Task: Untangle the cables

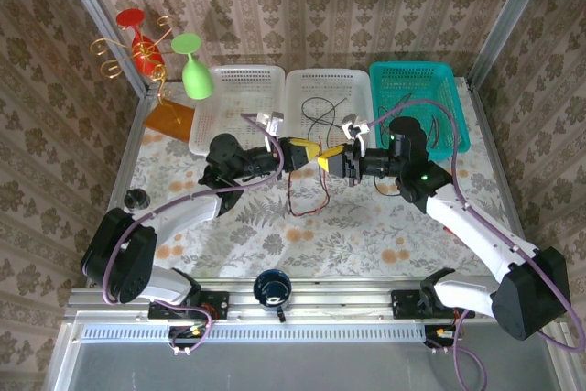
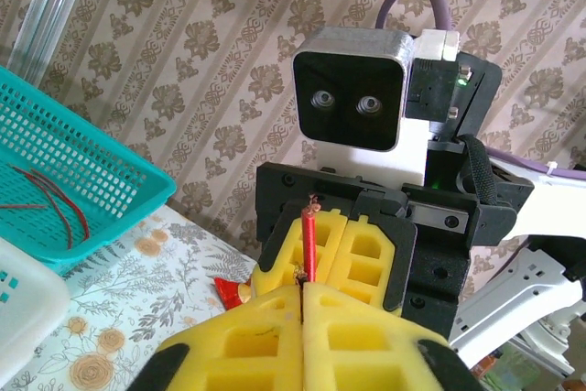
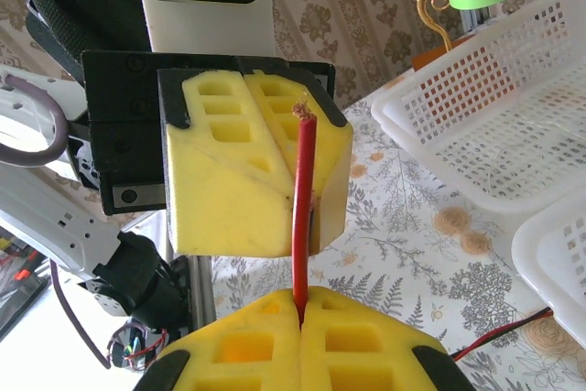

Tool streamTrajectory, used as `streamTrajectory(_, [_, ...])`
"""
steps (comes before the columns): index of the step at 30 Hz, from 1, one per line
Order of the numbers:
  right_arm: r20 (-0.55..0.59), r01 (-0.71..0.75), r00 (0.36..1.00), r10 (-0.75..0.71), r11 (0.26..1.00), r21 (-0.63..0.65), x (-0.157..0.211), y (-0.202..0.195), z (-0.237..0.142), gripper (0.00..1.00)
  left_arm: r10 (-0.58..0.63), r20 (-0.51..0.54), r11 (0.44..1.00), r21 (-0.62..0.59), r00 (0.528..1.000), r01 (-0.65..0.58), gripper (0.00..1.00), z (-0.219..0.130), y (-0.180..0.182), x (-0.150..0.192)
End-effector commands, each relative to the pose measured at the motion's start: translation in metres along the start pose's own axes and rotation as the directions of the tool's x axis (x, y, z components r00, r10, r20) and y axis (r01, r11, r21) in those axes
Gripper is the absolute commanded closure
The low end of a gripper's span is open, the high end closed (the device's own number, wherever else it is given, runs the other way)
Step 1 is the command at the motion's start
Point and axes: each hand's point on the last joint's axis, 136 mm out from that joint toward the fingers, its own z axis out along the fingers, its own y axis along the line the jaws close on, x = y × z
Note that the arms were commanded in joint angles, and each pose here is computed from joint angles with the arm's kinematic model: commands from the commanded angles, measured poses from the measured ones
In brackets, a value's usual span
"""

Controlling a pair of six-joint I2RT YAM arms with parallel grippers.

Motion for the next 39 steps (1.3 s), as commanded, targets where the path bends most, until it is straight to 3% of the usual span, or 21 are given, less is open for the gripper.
streamTrajectory(1, [0.032,0.013,0.999,-0.012,1.0,-0.027,-0.0146,0.0064,-0.0031,1.0,0.035,0.011,0.998,0.048,0.999,-0.036,0.84,0.003,-0.0129,-0.0084])
streamTrajectory(5, [0.031,0.002,1.0,-0.001,0.999,-0.036,-0.0141,0.0076,-0.0027,1.0,0.028,0.002,0.998,0.05,1.0,-0.028,0.79,0.0038,-0.0126,-0.006])
streamTrajectory(14, [0.024,-0.015,1.0,0.017,0.998,-0.056,-0.0133,0.0082,-0.0005,1.0,0.019,-0.005,0.998,0.054,1.0,-0.018,0.79,0.0054,-0.0129,-0.0043])
streamTrajectory(25, [0.019,-0.02,1.0,0.021,0.998,-0.066,-0.0134,0.0093,0.0004,1.0,0.014,-0.003,0.999,0.051,1.0,-0.013,0.9,0.0056,-0.0121,-0.0046])
streamTrajectory(29, [0.021,-0.018,1.0,0.019,0.998,-0.062,-0.0138,0.009,-0.0006,1.0,0.016,0.001,0.999,0.048,1.0,-0.016,0.78,0.0054,-0.0119,-0.0053])
streamTrajectory(35, [0.021,-0.018,1.0,0.019,0.998,-0.058,-0.0133,0.0078,-0.0016,1.0,0.007,0.0,1.0,0.028,1.0,-0.007,0.82,0.0046,-0.008,-0.0031])
streamTrajectory(39, [0.023,-0.017,1.0,0.018,0.998,-0.056,-0.0141,0.0078,-0.0022,1.0,0.007,0.004,1.0,0.026,1.0,-0.007,0.79,0.0037,-0.0082,-0.003])
